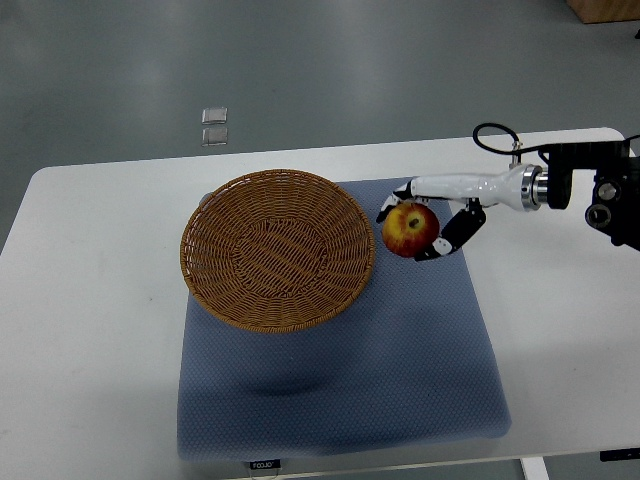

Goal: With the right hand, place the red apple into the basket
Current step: 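Carry the apple over the wicker basket and lower it inside, then open the right hand to release the apple and withdraw upward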

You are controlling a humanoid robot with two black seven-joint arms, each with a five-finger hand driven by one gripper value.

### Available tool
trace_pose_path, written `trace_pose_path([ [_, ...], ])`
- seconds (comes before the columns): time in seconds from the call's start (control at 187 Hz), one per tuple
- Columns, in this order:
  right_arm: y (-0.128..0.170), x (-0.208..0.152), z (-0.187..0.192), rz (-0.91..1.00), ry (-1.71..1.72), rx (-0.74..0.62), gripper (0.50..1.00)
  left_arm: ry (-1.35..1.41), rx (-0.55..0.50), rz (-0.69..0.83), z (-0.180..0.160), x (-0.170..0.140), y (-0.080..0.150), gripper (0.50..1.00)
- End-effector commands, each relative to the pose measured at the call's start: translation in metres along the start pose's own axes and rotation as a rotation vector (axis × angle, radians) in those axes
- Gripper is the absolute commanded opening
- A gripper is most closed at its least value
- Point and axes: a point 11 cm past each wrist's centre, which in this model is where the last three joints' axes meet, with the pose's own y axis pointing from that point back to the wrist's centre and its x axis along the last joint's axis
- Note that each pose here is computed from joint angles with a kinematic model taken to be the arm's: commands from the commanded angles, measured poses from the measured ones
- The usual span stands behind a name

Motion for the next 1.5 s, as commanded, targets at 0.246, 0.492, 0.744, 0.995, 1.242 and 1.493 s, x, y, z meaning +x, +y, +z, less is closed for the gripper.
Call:
trace_pose_path([
  [0.246, -0.047, 0.03, -0.045, 0.03, -0.005, 0.093, 0.5, 0.001, 0.0, 0.0, 0.0, 0.0, 0.0, 1.0],
  [0.492, -0.094, 0.006, -0.069, -0.039, -0.014, 0.13, 0.517, 0.004, 0.0, 0.001, 0.0, 0.0, 0.0, 1.0],
  [0.744, -0.127, -0.013, -0.091, -0.085, -0.011, 0.158, 0.547, 0.004, -0.002, 0.001, 0.0, 0.0, 0.0, 1.0],
  [0.995, -0.152, -0.047, -0.099, -0.155, -0.007, 0.146, 0.621, 0.002, 0.0, 0.0, 0.0, 0.0, 0.0, 1.0],
  [1.242, -0.158, -0.055, -0.1, -0.154, -0.015, 0.139, 0.803, 0.004, 0.0, 0.001, 0.0, 0.0, 0.0, 1.0],
  [1.493, -0.157, -0.054, -0.101, -0.163, -0.027, 0.144, 0.913, 0.002, 0.0, 0.0, 0.0, 0.0, 0.0, 1.0],
])
